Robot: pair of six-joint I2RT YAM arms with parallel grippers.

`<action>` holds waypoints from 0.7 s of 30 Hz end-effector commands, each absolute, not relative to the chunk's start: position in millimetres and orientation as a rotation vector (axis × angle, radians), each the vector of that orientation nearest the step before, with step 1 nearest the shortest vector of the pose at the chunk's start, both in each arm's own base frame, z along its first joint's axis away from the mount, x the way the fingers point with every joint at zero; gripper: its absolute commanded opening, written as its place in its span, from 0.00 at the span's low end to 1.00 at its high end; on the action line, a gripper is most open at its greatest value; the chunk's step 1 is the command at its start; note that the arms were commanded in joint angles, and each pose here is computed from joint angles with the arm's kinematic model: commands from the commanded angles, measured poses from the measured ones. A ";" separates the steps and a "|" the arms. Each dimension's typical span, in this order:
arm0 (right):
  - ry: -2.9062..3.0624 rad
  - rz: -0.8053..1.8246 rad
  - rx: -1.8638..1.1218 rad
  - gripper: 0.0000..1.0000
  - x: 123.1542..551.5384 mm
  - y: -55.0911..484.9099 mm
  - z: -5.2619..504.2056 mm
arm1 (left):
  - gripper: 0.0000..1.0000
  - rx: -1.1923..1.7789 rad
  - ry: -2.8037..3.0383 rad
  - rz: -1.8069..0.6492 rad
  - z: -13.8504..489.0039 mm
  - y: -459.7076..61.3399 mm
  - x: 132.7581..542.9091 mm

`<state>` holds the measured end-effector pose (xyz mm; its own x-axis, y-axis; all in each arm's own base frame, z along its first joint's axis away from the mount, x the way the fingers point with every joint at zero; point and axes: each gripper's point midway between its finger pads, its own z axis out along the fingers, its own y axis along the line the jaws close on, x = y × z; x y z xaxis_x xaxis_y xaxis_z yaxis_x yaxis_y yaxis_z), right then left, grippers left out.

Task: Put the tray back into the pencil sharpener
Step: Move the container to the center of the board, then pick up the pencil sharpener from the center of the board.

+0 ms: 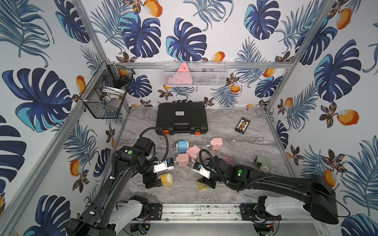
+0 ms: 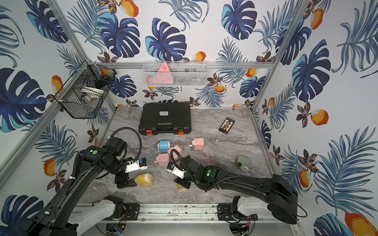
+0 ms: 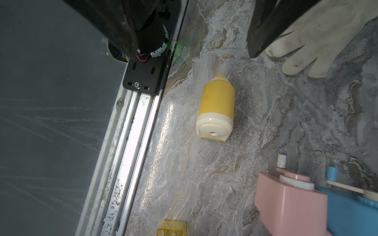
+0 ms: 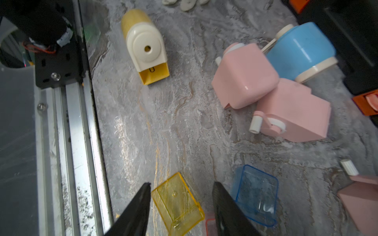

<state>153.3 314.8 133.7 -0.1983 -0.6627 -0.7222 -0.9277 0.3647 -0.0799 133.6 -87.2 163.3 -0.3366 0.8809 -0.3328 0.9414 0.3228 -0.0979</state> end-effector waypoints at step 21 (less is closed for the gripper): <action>1.979 0.504 -1.019 0.56 169.6 286.0 175.5 | 0.79 1.842 2.189 -0.379 82.3 -98.4 166.7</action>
